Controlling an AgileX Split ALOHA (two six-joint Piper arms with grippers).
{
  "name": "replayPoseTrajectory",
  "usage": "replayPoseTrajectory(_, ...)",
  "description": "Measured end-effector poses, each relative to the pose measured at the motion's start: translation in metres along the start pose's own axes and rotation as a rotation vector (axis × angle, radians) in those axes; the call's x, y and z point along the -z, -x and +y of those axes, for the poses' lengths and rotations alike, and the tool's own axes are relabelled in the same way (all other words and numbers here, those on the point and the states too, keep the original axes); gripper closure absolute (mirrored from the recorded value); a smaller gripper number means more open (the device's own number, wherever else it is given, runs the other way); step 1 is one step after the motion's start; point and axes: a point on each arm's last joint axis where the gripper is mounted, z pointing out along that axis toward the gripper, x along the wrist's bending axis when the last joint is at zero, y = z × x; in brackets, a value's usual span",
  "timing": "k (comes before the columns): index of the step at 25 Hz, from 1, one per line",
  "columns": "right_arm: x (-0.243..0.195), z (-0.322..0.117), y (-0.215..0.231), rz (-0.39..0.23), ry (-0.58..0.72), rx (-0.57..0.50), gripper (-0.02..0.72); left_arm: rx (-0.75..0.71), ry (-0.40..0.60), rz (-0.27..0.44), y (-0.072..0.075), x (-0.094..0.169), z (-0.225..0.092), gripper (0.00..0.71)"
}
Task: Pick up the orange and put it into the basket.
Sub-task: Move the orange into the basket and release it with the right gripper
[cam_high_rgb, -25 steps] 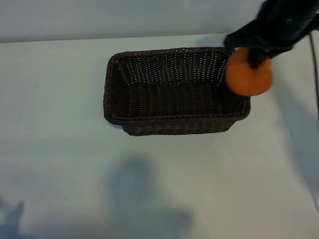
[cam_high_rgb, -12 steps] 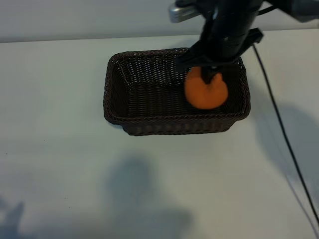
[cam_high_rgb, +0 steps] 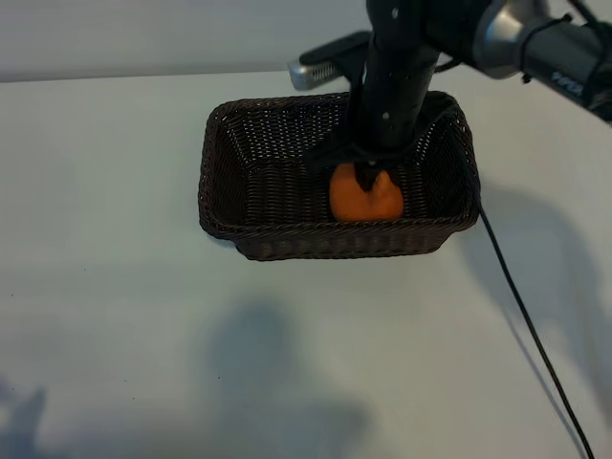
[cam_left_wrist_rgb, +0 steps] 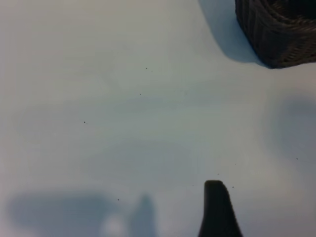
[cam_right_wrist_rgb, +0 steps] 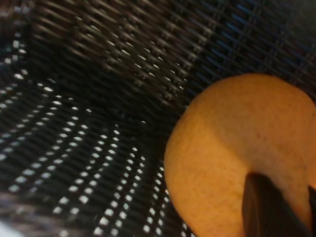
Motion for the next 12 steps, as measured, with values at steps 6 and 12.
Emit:
replayPoseTrajectory(6,-0.0074,0.0013,0.0005,0.0,-0.004,-0.001,0.645,0.0,0.0,0.0,0.0,0.0,0.0,0.238)
replayPoseTrajectory(12,-0.0074,0.0021,0.0005,0.0,0.005,-0.001,0.491,0.0,0.0,0.0,0.0,0.0,0.0,0.238)
